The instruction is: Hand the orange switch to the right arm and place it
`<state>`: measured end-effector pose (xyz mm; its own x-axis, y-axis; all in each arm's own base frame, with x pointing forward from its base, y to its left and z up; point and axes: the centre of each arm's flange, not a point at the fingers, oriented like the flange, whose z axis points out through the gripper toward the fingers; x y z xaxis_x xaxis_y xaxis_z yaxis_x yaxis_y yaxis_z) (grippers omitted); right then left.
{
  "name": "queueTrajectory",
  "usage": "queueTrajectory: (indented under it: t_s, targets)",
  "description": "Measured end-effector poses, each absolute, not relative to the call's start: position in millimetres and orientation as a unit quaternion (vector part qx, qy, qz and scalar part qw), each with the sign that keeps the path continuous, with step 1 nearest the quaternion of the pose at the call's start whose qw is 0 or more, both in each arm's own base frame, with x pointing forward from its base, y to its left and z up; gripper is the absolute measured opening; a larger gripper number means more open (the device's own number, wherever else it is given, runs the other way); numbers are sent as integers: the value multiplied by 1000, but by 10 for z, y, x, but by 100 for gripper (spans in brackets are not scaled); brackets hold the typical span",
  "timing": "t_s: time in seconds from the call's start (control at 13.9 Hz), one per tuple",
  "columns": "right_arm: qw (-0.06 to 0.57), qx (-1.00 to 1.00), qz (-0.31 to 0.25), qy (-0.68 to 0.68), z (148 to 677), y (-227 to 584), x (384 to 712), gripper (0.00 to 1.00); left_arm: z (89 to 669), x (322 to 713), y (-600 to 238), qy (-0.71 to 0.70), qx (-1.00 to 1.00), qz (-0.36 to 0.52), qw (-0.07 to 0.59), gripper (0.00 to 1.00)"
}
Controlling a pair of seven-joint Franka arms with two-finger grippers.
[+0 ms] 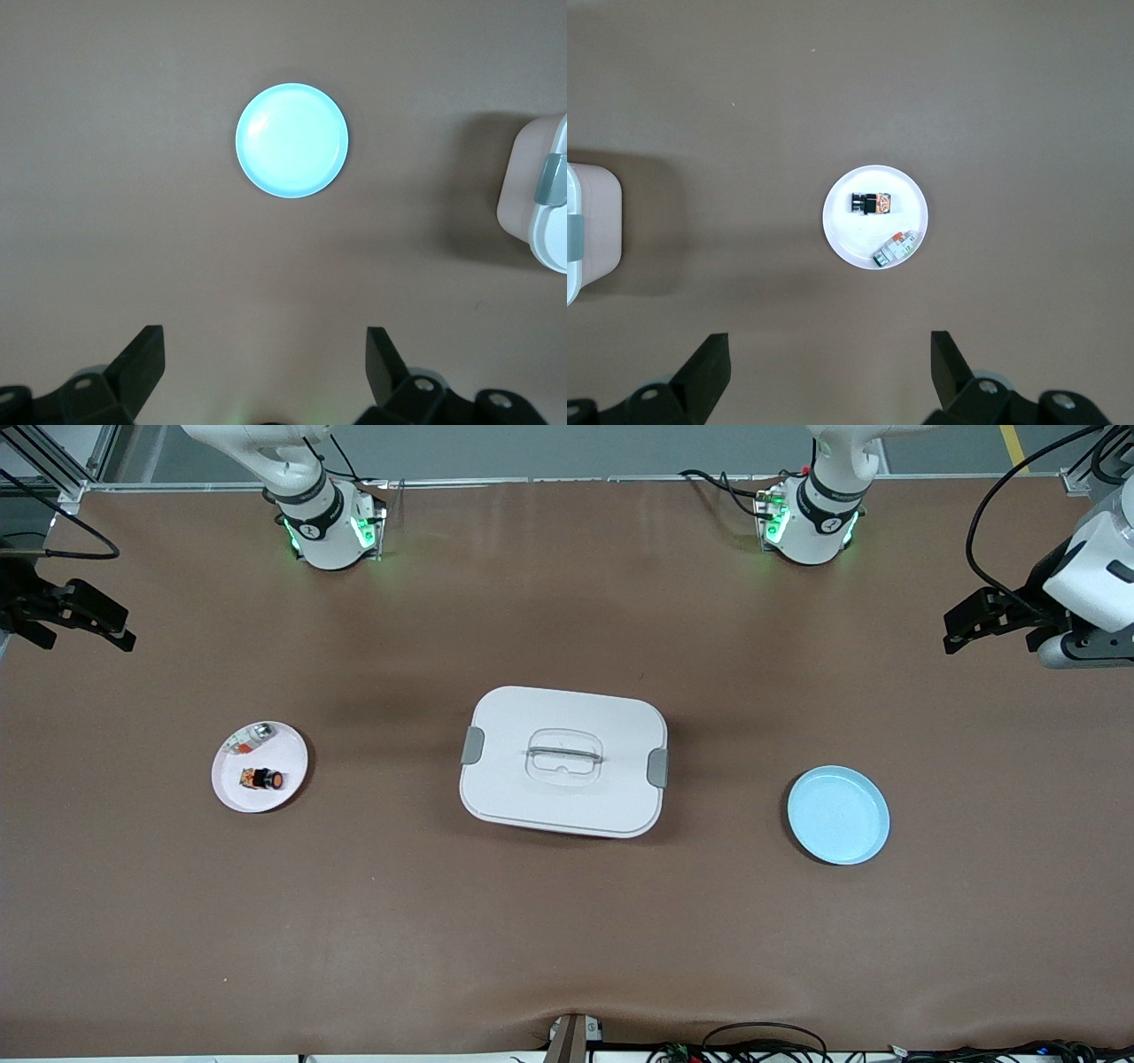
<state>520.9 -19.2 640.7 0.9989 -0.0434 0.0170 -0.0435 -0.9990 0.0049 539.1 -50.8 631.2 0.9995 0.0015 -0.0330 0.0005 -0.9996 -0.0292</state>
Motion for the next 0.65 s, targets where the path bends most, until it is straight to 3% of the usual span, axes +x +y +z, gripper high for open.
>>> queueTrajectory:
  t_s: [0.65]
  targets:
    - [3,1000,3,-22,6399,-199,5197,100,6340,5395,-508,0,-1000,13,14,100]
